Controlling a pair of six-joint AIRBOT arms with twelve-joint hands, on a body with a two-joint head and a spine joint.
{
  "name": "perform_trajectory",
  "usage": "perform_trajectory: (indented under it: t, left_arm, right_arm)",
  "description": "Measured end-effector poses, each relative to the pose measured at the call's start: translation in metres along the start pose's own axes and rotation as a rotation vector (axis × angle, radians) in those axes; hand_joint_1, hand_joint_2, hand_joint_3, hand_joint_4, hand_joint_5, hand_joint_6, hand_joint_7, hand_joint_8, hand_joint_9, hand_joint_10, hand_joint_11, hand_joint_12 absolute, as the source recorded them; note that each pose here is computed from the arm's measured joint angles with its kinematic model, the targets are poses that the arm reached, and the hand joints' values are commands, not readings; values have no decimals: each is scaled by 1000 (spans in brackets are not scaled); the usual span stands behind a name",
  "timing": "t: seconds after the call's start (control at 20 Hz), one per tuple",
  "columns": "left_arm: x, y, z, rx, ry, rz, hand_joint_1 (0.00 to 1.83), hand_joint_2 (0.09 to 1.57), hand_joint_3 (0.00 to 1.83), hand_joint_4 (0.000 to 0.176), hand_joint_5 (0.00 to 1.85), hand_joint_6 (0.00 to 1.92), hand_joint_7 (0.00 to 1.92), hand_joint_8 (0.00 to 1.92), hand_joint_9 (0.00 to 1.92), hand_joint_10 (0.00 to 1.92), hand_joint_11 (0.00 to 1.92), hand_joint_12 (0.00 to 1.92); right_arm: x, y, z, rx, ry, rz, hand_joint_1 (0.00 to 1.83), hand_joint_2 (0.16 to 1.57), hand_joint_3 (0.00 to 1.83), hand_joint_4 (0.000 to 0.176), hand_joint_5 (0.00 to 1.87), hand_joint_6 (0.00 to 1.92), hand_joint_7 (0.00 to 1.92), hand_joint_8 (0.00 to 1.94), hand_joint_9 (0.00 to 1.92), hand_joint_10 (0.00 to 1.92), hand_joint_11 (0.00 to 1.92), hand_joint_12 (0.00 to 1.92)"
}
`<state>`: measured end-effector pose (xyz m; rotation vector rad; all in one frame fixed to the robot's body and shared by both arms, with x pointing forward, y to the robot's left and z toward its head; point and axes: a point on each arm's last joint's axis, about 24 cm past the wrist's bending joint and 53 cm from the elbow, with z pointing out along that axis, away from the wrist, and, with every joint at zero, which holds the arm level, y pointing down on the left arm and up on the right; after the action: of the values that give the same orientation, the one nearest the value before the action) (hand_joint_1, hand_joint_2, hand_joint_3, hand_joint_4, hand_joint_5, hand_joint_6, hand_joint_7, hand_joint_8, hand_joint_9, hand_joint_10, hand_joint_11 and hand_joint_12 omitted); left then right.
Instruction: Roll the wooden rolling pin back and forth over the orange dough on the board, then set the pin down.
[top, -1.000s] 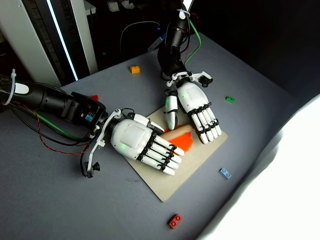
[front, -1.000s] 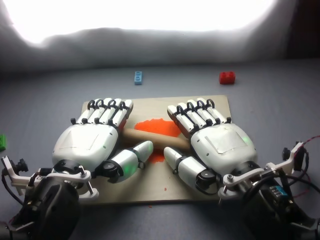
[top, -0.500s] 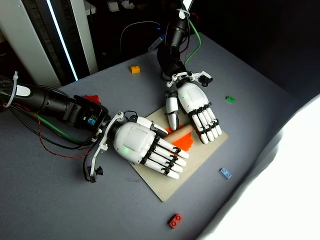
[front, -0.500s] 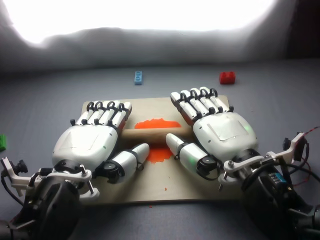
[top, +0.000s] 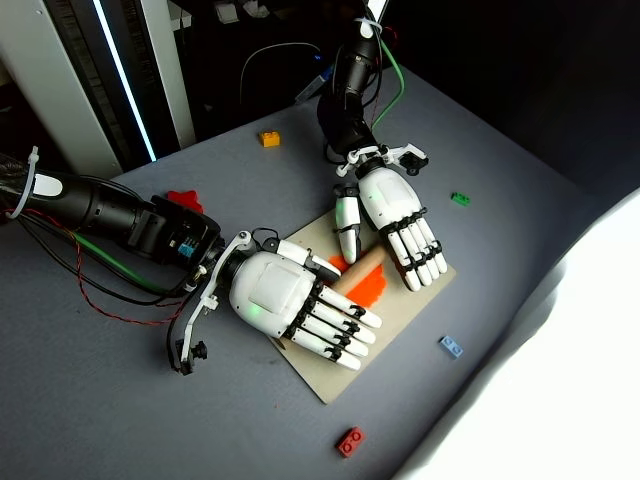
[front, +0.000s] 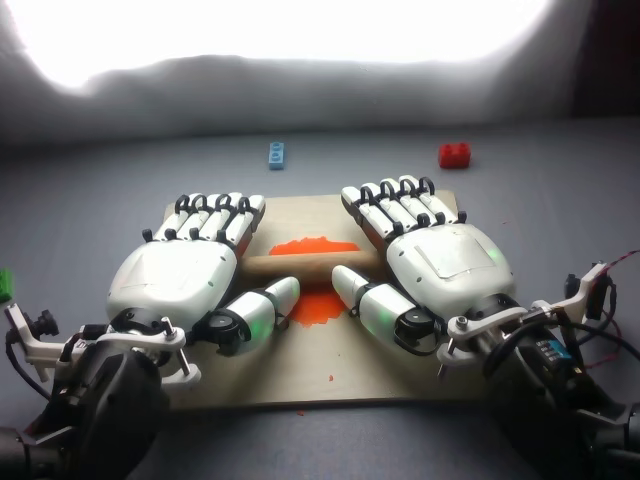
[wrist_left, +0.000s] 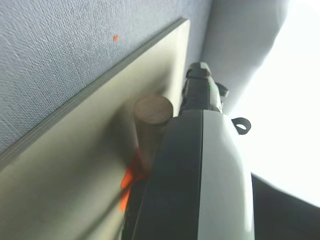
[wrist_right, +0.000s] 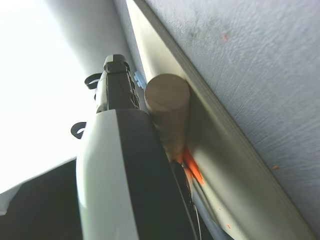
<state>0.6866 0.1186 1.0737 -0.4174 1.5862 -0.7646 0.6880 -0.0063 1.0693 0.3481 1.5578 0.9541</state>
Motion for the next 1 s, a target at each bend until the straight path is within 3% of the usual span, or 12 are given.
perform_trajectory:
  t: [1.0]
  left_arm:
    - [-9,-3,19,0,-29,-1,0,1403,0,0,0,0,0,0,0,0,0,0]
  right_arm:
    - [-7,-8,13,15,3,-17,0,1482,0,0,65,3,63,3,22,0,0,0]
